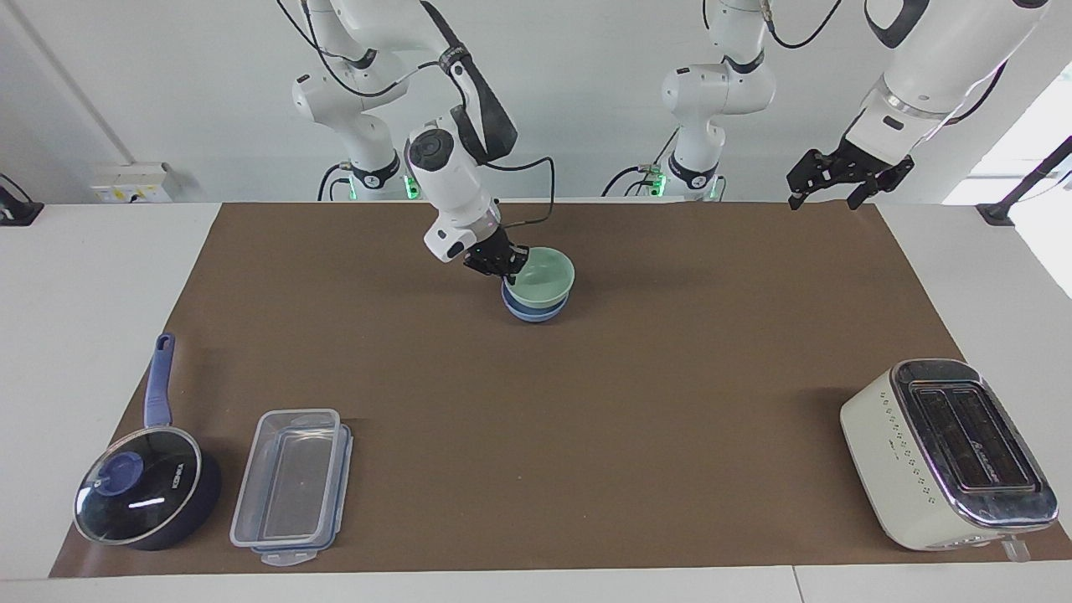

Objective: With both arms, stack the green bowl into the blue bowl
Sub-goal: 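Open the right gripper to release the green bowl inside the blue bowl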

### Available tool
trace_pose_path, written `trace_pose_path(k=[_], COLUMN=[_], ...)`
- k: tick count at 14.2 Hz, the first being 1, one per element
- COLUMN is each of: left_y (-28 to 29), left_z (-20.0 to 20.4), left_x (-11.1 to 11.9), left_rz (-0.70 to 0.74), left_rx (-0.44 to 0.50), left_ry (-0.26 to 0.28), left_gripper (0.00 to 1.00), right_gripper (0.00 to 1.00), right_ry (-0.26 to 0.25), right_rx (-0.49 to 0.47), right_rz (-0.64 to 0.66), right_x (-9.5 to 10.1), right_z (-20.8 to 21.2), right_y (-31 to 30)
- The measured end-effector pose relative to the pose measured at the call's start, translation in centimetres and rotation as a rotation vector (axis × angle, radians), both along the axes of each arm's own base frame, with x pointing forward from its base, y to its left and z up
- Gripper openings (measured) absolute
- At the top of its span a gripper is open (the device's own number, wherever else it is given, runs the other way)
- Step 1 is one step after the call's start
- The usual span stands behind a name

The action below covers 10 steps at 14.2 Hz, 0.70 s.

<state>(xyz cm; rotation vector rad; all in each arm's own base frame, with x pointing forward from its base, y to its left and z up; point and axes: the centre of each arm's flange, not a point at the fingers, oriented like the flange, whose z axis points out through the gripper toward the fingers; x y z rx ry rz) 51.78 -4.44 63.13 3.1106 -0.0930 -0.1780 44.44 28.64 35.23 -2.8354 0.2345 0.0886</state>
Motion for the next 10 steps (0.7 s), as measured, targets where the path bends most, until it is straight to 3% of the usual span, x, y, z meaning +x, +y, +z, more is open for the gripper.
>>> trace_pose_path(k=[9, 10], left_y=[0.00, 0.00], left_z=[0.00, 0.00], left_x=[0.00, 0.00], left_rz=[0.000, 0.000], left_rx=[0.000, 0.000], left_ry=[0.000, 0.000], left_gripper=[1.00, 1.00], right_gripper=[0.06, 0.14], right_ry=[-0.008, -0.008], right_rx=[-0.020, -0.021], right_rz=[0.021, 0.022], right_x=[-0.10, -0.10], right_z=[-0.15, -0.15], right_y=[-0.04, -0.03])
